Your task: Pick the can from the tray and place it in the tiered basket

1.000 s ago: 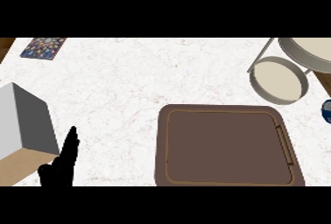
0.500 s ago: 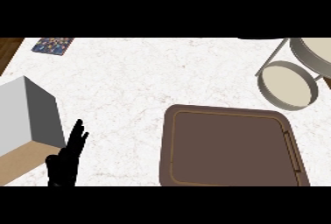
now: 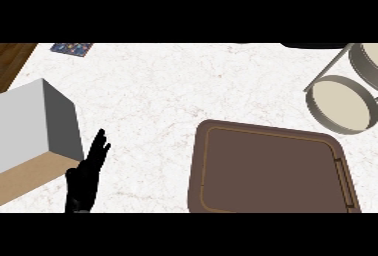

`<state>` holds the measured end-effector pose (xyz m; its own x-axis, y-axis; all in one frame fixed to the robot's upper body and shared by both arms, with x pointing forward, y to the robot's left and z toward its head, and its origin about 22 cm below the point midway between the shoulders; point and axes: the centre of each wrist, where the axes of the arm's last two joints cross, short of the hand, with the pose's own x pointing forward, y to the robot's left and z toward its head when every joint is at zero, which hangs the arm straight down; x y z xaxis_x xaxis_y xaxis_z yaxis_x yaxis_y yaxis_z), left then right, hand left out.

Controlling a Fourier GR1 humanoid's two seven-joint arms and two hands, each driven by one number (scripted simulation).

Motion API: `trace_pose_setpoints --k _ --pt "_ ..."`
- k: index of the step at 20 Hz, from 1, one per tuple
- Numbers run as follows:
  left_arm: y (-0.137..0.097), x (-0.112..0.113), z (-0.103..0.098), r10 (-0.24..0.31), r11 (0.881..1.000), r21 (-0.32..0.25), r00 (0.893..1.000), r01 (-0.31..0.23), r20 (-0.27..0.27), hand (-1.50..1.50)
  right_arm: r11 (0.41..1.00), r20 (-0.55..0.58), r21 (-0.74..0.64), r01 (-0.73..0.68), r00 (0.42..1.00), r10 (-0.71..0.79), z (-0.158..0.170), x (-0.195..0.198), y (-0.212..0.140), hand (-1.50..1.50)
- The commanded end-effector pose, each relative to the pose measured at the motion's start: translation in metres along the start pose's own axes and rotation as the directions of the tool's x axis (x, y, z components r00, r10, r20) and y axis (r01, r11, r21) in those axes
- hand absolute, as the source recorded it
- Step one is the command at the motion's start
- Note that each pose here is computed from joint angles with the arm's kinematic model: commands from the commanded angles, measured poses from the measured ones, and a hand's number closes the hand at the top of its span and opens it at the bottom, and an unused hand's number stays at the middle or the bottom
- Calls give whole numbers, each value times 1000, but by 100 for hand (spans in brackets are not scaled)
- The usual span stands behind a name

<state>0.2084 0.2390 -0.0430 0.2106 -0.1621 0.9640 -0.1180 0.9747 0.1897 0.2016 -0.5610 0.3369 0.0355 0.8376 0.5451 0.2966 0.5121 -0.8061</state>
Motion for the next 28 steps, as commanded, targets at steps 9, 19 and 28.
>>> trace_pose_setpoints --k 9,19,28 --pt "-9 -5 -10 -23 999 -32 999 22 -41 0 999 -35 49 -5 999 7 -52 23 44 150" --pt "-1 -4 -12 -12 1000 -18 999 11 -52 0 990 1 127 -53 999 53 -92 33 115 150" --pt "-9 5 -19 -3 1000 -28 1000 2 -19 0 988 -64 151 24 998 -14 -117 11 168 150"
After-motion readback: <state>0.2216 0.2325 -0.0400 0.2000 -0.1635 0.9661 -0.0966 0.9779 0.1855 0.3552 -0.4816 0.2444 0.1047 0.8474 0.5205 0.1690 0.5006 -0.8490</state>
